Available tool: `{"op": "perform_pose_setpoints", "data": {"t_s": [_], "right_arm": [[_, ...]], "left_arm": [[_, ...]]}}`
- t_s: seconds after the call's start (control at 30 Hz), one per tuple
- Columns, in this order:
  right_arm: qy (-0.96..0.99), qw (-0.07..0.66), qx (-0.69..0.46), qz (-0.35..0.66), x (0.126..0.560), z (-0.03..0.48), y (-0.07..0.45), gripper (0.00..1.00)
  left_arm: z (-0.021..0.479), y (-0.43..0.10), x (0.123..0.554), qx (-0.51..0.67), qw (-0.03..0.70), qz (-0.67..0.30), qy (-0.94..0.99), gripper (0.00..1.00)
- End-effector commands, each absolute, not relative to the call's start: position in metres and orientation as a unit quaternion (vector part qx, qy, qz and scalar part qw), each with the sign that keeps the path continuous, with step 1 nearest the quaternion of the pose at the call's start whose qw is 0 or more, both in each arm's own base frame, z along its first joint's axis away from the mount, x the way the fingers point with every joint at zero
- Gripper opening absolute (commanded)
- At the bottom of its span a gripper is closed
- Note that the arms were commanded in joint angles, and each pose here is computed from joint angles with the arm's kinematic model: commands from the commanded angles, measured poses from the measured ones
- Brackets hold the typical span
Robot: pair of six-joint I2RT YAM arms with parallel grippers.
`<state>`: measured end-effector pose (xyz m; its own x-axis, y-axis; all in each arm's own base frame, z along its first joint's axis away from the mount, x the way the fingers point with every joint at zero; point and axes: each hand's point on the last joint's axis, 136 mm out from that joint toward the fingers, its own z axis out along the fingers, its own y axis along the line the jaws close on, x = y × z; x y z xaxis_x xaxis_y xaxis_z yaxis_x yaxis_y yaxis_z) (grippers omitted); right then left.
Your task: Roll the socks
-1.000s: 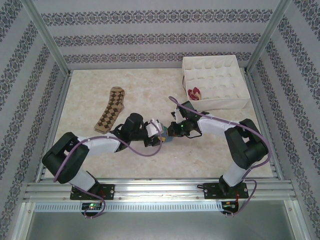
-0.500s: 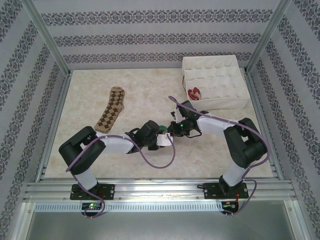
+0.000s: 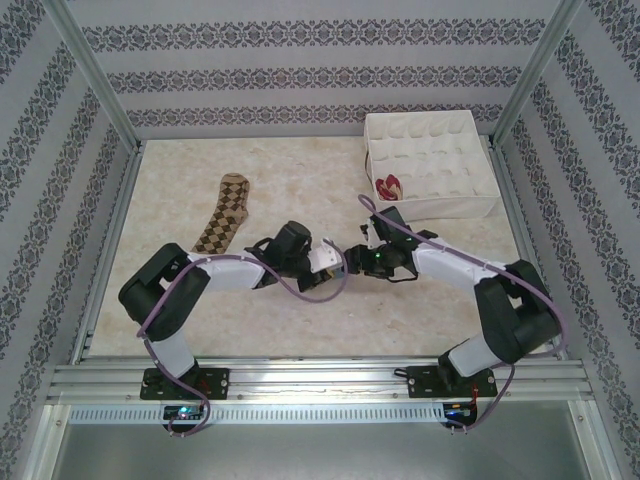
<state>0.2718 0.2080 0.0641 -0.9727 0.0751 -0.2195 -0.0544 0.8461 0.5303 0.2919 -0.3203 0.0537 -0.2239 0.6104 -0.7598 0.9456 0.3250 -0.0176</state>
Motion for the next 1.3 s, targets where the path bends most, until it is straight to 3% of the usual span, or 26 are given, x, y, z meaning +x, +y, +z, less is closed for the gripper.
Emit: {"op": "perform_pose_setpoints", "data": {"t_s": [0.0, 0.23, 0.4, 0.9, 1.07, 1.27], "right_arm": [[0.953, 0.138, 0.055, 0.263, 0.276, 0.068, 0.195, 0.61], [0.940, 0.157, 0.106, 0.285, 0.287, 0.079, 0.201, 0.64], [0.944, 0.166, 0.072, 0.276, 0.298, 0.081, 0.213, 0.65], [0.953, 0.176, 0.000, 0.248, 0.332, 0.071, 0.232, 0.64], [0.950, 0.149, -0.043, 0.270, 0.330, 0.059, 0.249, 0.56], [0.962, 0.104, -0.048, 0.249, 0.315, 0.033, 0.252, 0.40]], "left_arm": [[0.053, -0.319, 0.281, 0.423, 0.273, -0.386, 0.773, 0.00], [0.067, -0.308, 0.307, 0.296, 0.261, -0.497, 0.773, 0.00], [0.061, -0.308, 0.312, 0.244, 0.226, -0.548, 0.767, 0.00], [0.033, -0.299, 0.308, 0.225, 0.182, -0.517, 0.805, 0.00], [0.030, -0.297, 0.309, 0.241, 0.176, -0.497, 0.815, 0.00], [0.036, -0.292, 0.315, 0.271, 0.206, -0.459, 0.821, 0.18]]}}
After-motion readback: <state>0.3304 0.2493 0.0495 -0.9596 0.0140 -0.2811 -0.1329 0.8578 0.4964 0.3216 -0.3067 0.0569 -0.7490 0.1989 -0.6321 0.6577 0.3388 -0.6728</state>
